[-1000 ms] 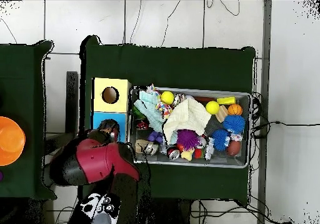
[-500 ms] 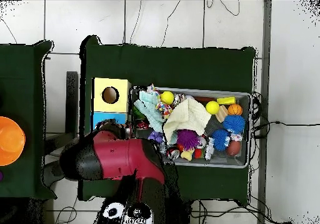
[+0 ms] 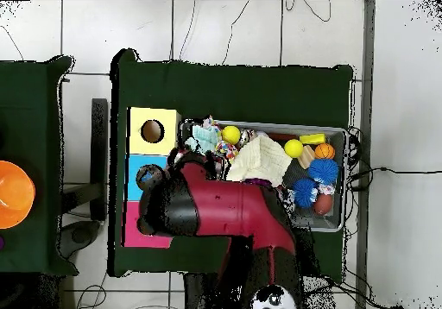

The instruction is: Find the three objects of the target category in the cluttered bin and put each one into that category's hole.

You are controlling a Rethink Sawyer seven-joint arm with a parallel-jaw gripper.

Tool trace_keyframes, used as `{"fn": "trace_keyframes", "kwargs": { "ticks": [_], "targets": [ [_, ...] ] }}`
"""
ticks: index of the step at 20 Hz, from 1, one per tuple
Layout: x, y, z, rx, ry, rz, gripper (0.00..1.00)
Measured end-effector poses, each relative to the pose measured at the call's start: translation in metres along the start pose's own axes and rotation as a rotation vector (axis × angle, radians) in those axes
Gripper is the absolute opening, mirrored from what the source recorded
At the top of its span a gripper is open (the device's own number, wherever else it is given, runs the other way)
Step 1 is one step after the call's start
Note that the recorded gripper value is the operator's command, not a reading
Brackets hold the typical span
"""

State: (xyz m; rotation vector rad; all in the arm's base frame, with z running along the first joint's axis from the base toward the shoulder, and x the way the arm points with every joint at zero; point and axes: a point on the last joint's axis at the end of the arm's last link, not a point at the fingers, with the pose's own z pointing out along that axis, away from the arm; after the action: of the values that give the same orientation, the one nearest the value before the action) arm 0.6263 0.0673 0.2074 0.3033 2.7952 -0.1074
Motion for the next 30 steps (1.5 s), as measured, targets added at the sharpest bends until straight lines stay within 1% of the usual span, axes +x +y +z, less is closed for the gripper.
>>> {"fn": "trace_keyframes", "kwargs": {
  "ticks": [3, 5, 6, 7, 8, 10, 11, 16, 18, 19, 25, 30],
  "targets": [
    [-0.003, -0.02, 0.011, 0.003, -0.024, 0.004, 1.0],
    [-0.001, -0.027, 0.018, 0.007, -0.041, -0.007, 1.0],
    [0.005, -0.032, 0.028, 0.013, -0.067, -0.035, 1.0],
    [0.009, -0.033, 0.034, 0.014, -0.08, -0.055, 1.0],
    [0.011, -0.033, 0.036, 0.014, -0.085, -0.064, 1.0],
    [0.021, -0.031, 0.047, 0.011, -0.106, -0.108, 1.0],
    [0.031, -0.029, 0.055, 0.007, -0.114, -0.143, 1.0],
    [0.057, -0.02, 0.073, -0.007, -0.118, -0.227, 1.0],
    [0.064, -0.017, 0.079, -0.012, -0.118, -0.25, 1.0],
    [0.071, -0.014, 0.085, -0.017, -0.118, -0.268, 1.0],
    [0.087, -0.014, 0.101, -0.023, -0.135, -0.304, 1.0],
    [0.095, -0.018, 0.111, -0.026, -0.155, -0.32, 1.0]
  ]
}}
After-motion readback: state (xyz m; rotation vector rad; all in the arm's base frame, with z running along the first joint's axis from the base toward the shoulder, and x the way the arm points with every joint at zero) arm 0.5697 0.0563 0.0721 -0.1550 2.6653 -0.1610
